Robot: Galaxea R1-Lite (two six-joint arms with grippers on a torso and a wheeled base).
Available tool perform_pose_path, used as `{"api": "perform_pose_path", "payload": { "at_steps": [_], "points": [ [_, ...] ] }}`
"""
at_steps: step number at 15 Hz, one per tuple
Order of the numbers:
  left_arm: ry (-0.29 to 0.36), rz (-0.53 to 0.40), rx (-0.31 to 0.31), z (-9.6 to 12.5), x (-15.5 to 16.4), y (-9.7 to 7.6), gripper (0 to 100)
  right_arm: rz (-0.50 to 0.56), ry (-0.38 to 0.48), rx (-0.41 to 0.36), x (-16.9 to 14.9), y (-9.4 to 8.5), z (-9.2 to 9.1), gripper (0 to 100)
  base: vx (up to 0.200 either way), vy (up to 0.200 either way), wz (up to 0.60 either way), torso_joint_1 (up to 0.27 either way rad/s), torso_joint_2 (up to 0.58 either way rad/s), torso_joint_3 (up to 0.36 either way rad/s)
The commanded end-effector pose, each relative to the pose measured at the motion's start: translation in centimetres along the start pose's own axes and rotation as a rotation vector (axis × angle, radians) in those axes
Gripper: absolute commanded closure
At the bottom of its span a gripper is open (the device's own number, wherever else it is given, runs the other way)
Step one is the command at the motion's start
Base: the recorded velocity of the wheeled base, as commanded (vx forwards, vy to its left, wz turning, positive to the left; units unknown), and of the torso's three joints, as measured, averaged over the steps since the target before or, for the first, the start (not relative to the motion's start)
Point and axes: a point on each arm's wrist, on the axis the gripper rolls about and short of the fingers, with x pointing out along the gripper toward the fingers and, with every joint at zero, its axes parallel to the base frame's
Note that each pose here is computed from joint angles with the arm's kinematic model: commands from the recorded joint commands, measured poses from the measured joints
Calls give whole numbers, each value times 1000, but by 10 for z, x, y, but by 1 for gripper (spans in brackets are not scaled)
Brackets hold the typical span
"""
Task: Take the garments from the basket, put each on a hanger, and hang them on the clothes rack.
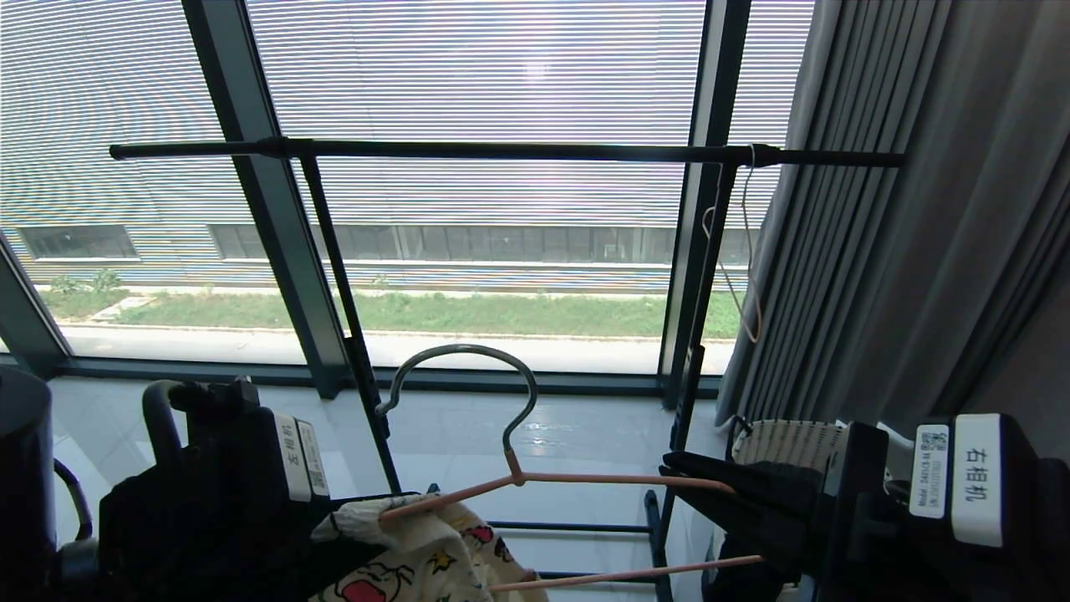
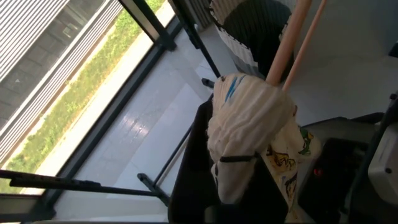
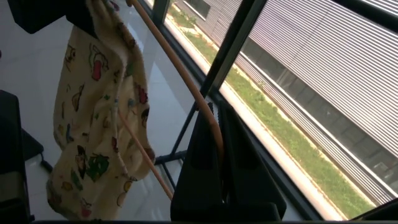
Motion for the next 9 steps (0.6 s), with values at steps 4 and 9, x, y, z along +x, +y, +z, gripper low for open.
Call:
{"api": "perform_pose_path", "payload": {
  "at_steps": [4, 9],
  "points": [
    [103, 100, -3, -14, 1, -3, 100, -73, 50, -21, -3, -3, -8, 0, 0, 0, 0, 0, 0, 0],
    [198, 227, -67, -33, -2, 10, 100, -85, 84, -46, -5, -6, -16, 0, 0, 0, 0, 0, 0, 0]
  ]
}}
